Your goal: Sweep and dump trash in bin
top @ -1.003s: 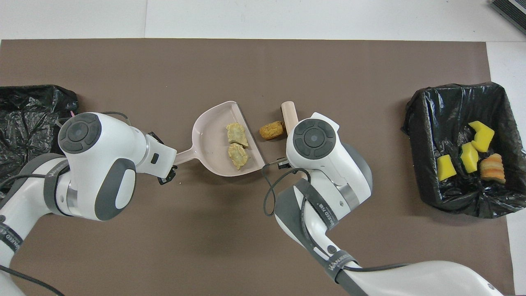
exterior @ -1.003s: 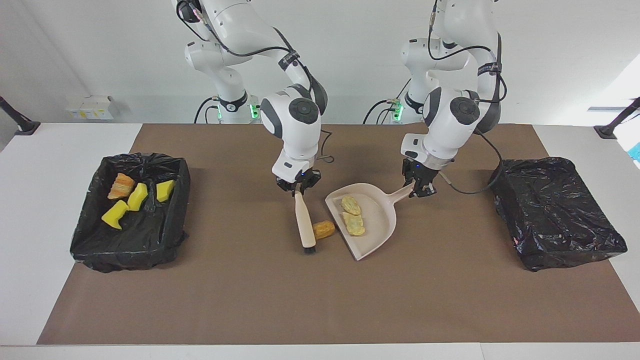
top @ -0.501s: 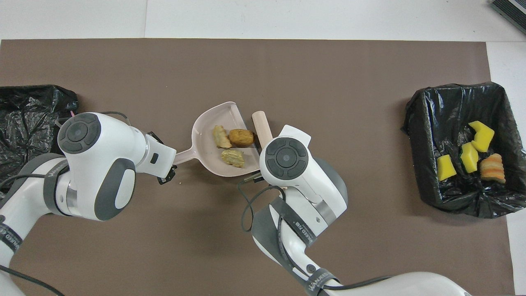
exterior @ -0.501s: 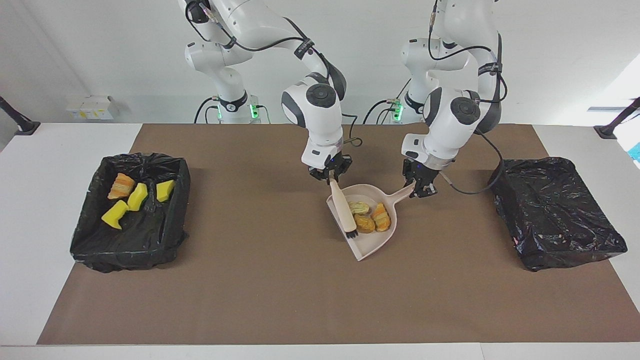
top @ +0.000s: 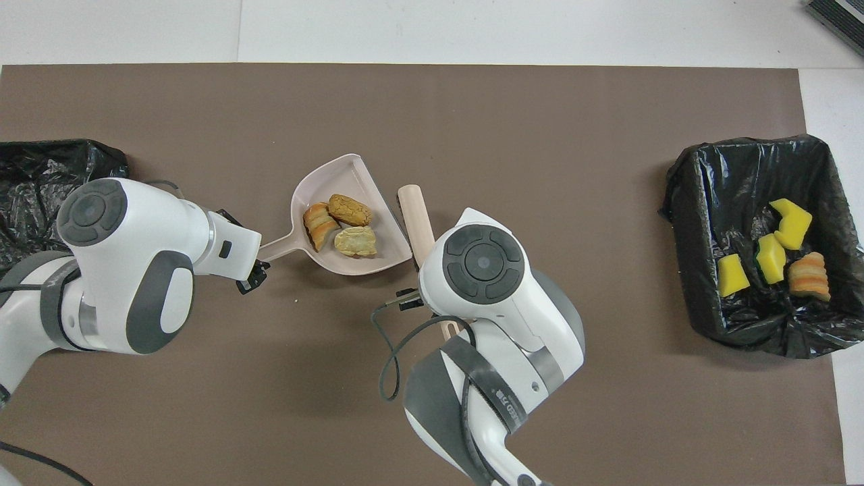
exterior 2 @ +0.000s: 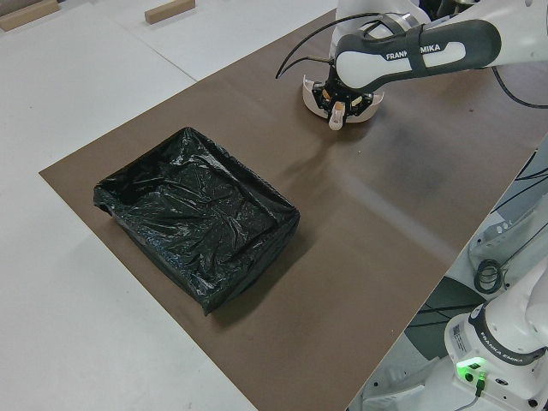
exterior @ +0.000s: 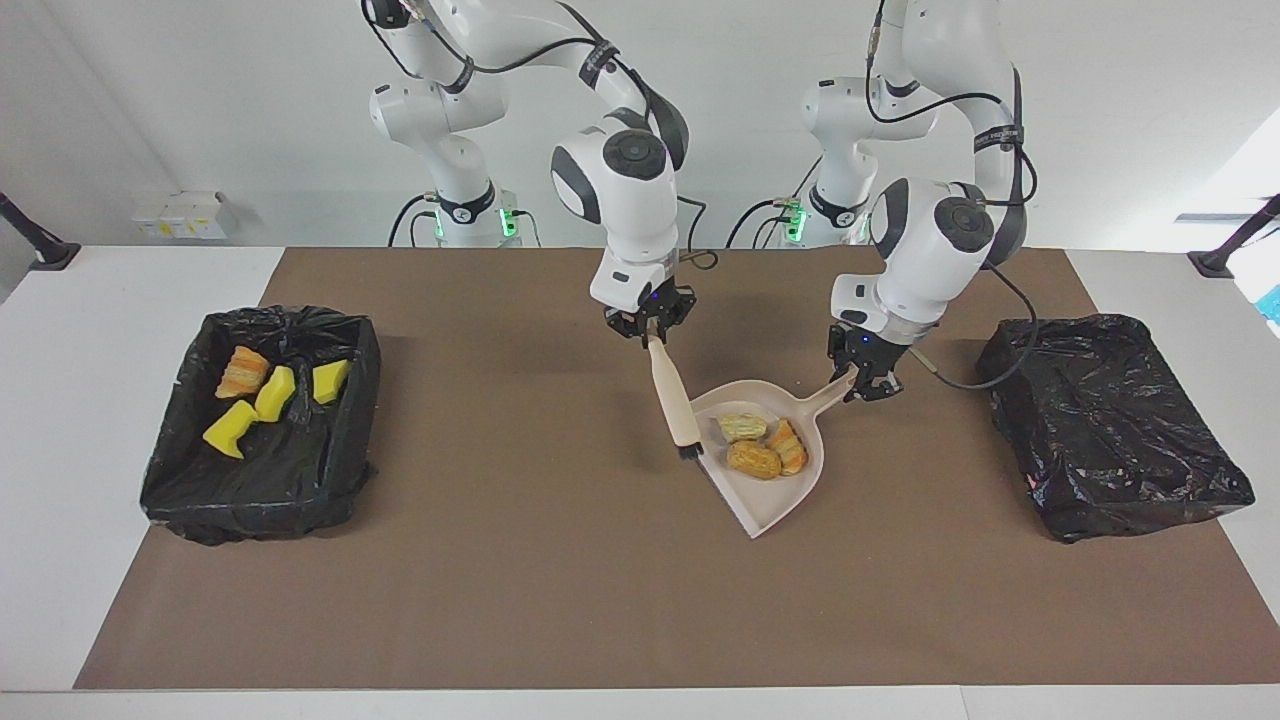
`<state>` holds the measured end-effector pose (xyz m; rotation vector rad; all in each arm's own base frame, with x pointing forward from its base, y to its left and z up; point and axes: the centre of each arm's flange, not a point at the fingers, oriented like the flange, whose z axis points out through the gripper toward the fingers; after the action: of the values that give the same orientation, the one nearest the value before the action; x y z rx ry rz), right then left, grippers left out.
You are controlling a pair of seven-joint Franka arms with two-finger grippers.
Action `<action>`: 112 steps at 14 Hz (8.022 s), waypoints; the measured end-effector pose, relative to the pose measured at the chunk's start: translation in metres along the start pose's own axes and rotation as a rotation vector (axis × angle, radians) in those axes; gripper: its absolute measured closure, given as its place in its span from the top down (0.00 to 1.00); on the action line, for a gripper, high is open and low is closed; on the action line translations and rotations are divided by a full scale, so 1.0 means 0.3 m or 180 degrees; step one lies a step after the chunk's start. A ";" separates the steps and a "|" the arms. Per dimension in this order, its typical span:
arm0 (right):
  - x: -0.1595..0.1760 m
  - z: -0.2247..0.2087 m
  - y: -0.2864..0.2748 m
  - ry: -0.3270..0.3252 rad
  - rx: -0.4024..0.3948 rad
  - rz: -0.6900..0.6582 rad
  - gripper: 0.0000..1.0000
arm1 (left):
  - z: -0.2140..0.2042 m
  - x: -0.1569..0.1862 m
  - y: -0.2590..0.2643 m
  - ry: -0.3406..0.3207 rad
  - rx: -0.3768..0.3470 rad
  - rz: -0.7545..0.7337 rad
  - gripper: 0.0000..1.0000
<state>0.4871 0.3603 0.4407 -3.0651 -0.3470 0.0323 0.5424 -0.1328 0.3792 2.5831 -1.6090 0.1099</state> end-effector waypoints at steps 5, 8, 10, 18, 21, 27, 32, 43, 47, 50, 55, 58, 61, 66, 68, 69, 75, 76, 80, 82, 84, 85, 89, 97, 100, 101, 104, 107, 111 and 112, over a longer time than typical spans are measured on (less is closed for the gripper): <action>-0.198 -0.008 -0.150 -0.0045 -0.0110 0.0332 0.25 | -0.198 -0.164 -0.091 0.0092 0.0188 -0.0327 0.33; -0.322 0.100 -0.297 0.0026 -0.0066 0.0489 0.25 | -0.344 -0.300 -0.154 0.0066 0.0160 -0.0592 0.33; -0.406 0.205 -0.364 0.0024 -0.0129 0.0532 0.25 | -0.427 -0.430 -0.204 0.0018 0.0070 -0.0836 0.33; -0.483 0.361 -0.452 0.0067 -0.0354 0.0574 0.25 | -0.629 -1.048 -0.344 0.0049 0.0086 -0.1715 0.33; -0.481 0.361 -0.451 0.0068 -0.0353 0.0577 0.25 | -0.687 -1.324 -0.343 -0.0190 0.0248 -0.1875 0.33; -0.470 0.352 -0.448 0.0082 -0.0340 0.0592 0.35 | -0.748 -1.431 -0.346 -0.1130 0.0403 -0.1384 0.33; -0.436 0.295 -0.460 0.0085 -0.0353 0.0620 0.63 | -0.854 -1.359 -0.417 -0.1285 0.0539 -0.0497 0.33; -0.134 -0.175 0.045 -0.0179 -0.0441 0.0069 1.00 | -0.944 -1.267 -0.549 -0.1798 0.1347 0.0109 0.33; -0.060 -0.270 0.243 -0.0189 -0.0394 -0.0041 1.00 | -1.092 -1.126 -0.536 -0.1212 0.1607 0.0017 0.33; -0.030 -0.314 0.381 -0.0148 -0.0351 -0.0005 1.00 | -1.116 -1.023 -0.477 -0.0720 0.1386 -0.0477 0.33; -0.006 -0.418 0.697 -0.0119 -0.0323 -0.0051 1.00 | -1.004 -0.628 -0.359 -0.0451 0.0946 -0.1248 0.33; -0.003 -0.438 0.859 -0.0099 -0.0310 0.0150 1.00 | -0.876 -0.373 -0.238 -0.0297 0.0696 -0.1611 0.33; -0.011 -0.456 0.987 -0.0076 -0.0304 0.0371 1.00 | -0.707 -0.127 -0.080 -0.0234 0.0428 -0.1983 0.33; -0.032 -0.514 1.169 0.0026 -0.0277 0.0693 1.00 | -0.421 0.283 0.155 0.0263 0.0321 -0.2318 0.33; -0.047 -0.553 1.233 0.0069 -0.0228 0.0822 1.00 | -0.263 0.446 0.232 0.0427 0.0244 -0.2458 0.33; -0.057 -0.577 1.246 0.0043 -0.0203 0.0857 1.00 | -0.176 0.516 0.268 0.0475 0.0192 -0.2555 0.33; -0.063 -0.630 1.216 0.0036 -0.0119 0.0846 1.00 | 0.037 0.648 0.360 0.0413 0.0090 -0.2824 0.33; -0.061 -0.630 1.210 0.0035 -0.0120 0.0837 1.00 | 0.042 0.649 0.366 0.0404 0.0084 -0.2889 0.33; -0.061 -0.629 1.208 0.0035 -0.0120 0.0835 1.00 | 0.103 0.664 0.445 0.0386 0.0048 -0.3153 0.33; -0.062 -0.630 1.211 0.0035 -0.0119 0.0841 1.00 | 0.140 0.660 0.481 0.0337 0.0039 -0.3194 0.33; -0.062 -0.630 1.212 0.0035 -0.0119 0.0842 1.00 | 0.161 0.651 0.492 0.0306 0.0035 -0.3267 0.41; -0.062 -0.630 1.212 0.0035 -0.0119 0.0843 1.00 | 0.165 0.648 0.491 0.0304 0.0033 -0.3346 0.51; -0.062 -0.629 1.212 0.0035 -0.0119 0.0843 1.00 | 0.122 0.644 0.466 0.0391 0.0043 -0.3576 0.97; -0.062 -0.629 1.212 0.0035 -0.0119 0.0843 1.00 | -0.191 0.322 0.111 0.0339 0.0309 -0.3498 1.00; -0.062 -0.629 1.212 0.0035 -0.0119 0.0843 1.00 | -0.362 0.144 0.061 0.0016 0.0327 -0.3297 1.00; -0.062 -0.629 1.212 0.0035 -0.0119 0.0843 1.00 | -0.415 0.099 0.060 -0.0068 0.0320 -0.3240 1.00; -0.062 -0.629 1.212 0.0035 -0.0119 0.0843 1.00 | -0.550 -0.005 0.058 -0.0266 0.0275 -0.3182 1.00; -0.062 -0.629 1.212 0.0035 -0.0119 0.0843 1.00 | -0.713 -0.058 0.065 -0.0441 0.0203 -0.3264 1.00; -0.062 -0.629 1.212 0.0035 -0.0119 0.0843 1.00 | -0.842 -0.120 0.043 -0.0491 0.0271 -0.3300 1.00; -0.062 -0.629 1.212 0.0035 -0.0119 0.0843 1.00 | -0.841 -0.123 0.037 -0.0490 0.0275 -0.3291 1.00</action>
<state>0.5552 -0.0078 0.6081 -3.1234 0.0613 0.0205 0.5135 -0.0744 0.6259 3.1659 -0.1288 -0.1049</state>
